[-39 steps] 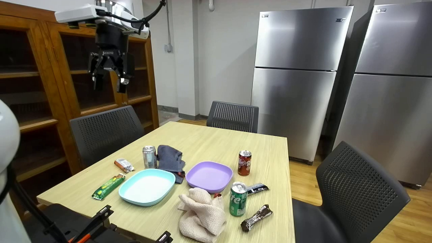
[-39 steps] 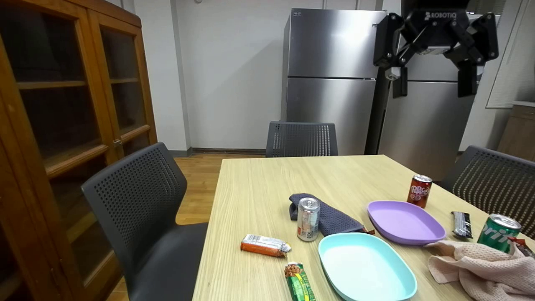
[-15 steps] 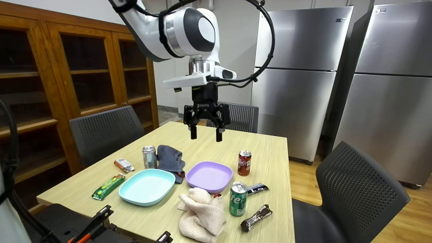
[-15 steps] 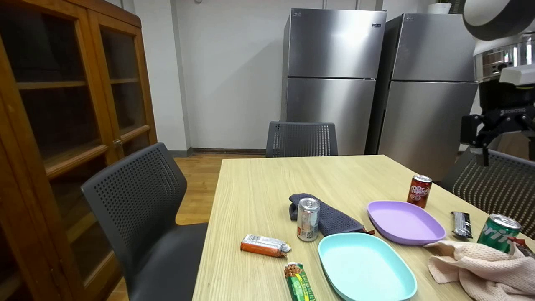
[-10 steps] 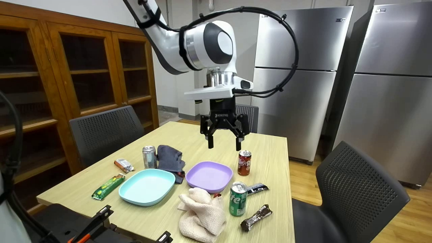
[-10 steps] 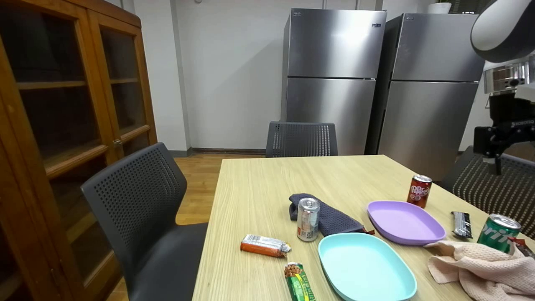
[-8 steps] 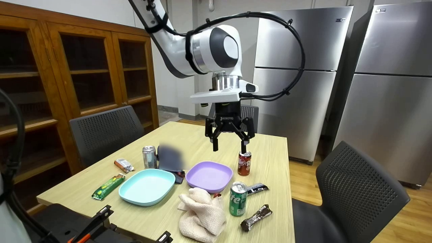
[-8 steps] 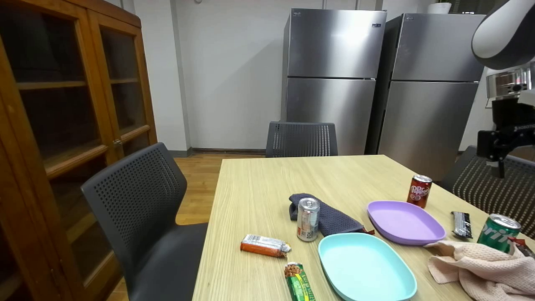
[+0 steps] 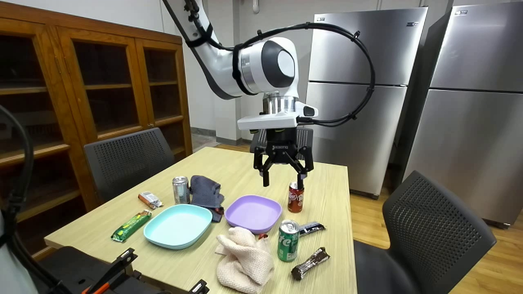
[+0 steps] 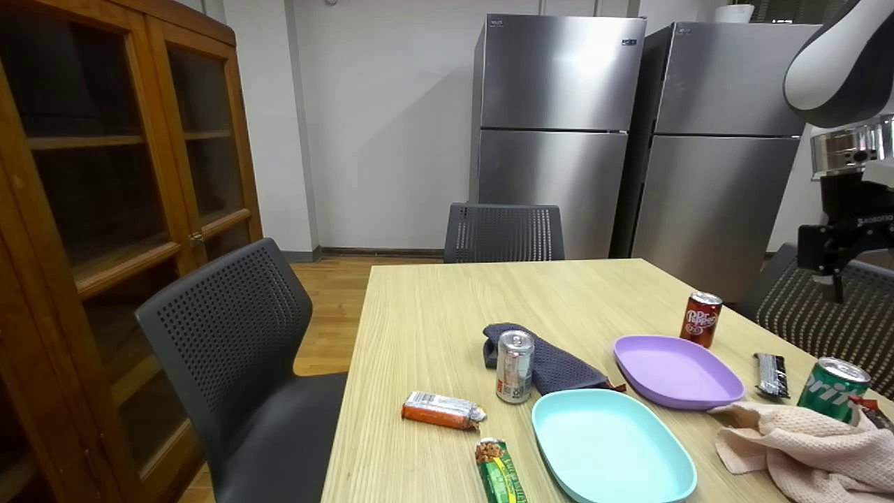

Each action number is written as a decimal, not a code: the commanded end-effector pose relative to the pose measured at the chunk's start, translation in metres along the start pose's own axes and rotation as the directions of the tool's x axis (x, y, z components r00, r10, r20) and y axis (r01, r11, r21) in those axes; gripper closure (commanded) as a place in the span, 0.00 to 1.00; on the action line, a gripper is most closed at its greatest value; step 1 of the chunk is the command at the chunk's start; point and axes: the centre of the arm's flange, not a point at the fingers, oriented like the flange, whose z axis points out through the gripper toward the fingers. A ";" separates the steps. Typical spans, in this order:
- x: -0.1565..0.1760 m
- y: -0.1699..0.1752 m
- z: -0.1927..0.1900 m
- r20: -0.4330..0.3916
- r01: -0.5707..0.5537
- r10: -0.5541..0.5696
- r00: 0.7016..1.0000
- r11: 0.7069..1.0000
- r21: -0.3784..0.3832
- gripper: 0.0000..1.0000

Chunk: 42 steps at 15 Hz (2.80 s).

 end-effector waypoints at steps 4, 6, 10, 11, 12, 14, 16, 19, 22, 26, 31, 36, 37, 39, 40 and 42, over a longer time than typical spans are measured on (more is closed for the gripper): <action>0.000 0.000 0.000 0.000 0.000 0.000 1.000 1.000 0.000 0.00; 0.000 0.000 0.000 0.000 0.000 0.000 1.000 1.000 0.000 0.00; 0.000 0.000 0.000 0.000 0.000 0.000 1.000 1.000 0.000 0.00; 0.000 0.000 0.000 0.000 0.000 0.000 1.000 1.000 0.000 0.00; 0.000 0.000 0.000 0.000 0.000 0.000 1.000 1.000 0.000 0.00; 0.001 0.006 0.003 -0.012 0.007 -0.007 1.000 1.000 0.004 0.00; 0.002 0.009 0.007 -0.027 0.012 -0.012 1.000 1.000 -0.002 0.00; 0.004 0.018 0.015 -0.067 -0.001 0.001 0.998 1.000 -0.006 0.00; 0.007 0.027 0.025 -0.103 -0.011 0.012 0.995 1.000 0.010 0.00; 0.012 0.027 0.043 -0.130 0.004 0.000 0.992 1.000 0.028 0.00; 0.016 0.020 0.063 -0.131 0.017 -0.015 0.991 1.000 0.020 0.00; 0.021 0.013 0.080 -0.119 0.027 -0.025 0.993 0.999 0.018 0.00; 0.022 0.012 0.083 -0.112 0.033 -0.030 0.993 0.999 0.022 0.00; 0.022 0.010 0.087 -0.103 0.039 -0.036 0.994 0.999 0.025 0.00; 0.023 0.009 0.090 -0.098 0.041 -0.038 0.995 0.999 0.025 0.00; 0.024 0.008 0.095 -0.089 0.043 -0.040 0.995 0.999 0.026 0.00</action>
